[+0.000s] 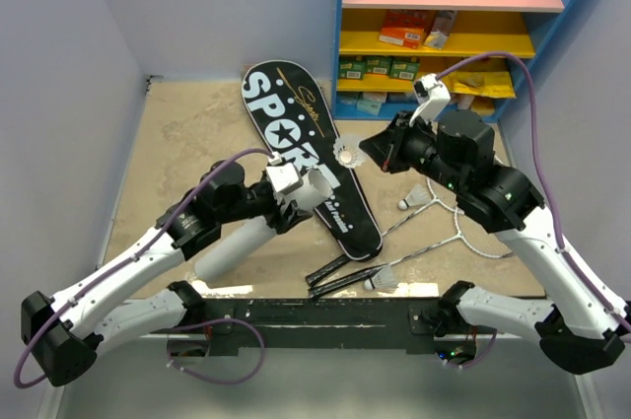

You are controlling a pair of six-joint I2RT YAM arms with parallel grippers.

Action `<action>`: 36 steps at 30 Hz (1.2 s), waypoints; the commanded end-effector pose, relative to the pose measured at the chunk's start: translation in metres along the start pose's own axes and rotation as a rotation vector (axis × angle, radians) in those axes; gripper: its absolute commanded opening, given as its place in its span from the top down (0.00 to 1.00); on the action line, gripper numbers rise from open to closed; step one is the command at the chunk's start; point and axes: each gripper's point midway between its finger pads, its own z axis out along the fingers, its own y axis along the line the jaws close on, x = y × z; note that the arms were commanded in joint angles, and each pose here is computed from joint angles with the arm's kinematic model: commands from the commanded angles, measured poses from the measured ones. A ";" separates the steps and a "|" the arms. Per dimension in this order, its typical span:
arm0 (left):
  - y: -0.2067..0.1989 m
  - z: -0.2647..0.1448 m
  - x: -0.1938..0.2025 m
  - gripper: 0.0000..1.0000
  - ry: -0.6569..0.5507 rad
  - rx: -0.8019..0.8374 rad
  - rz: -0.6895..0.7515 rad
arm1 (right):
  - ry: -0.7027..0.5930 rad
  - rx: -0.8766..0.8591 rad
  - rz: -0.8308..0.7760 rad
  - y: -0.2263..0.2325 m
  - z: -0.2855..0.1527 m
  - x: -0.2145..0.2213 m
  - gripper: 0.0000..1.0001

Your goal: Pack up the badminton gear

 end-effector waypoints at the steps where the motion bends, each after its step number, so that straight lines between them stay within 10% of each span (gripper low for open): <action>1: -0.029 -0.008 -0.017 1.00 -0.107 0.149 0.063 | 0.074 -0.214 -0.029 0.031 -0.013 0.019 1.00; 36: -0.070 -0.032 -0.040 1.00 -0.251 0.353 0.123 | 0.338 -0.490 0.013 0.084 -0.015 0.112 1.00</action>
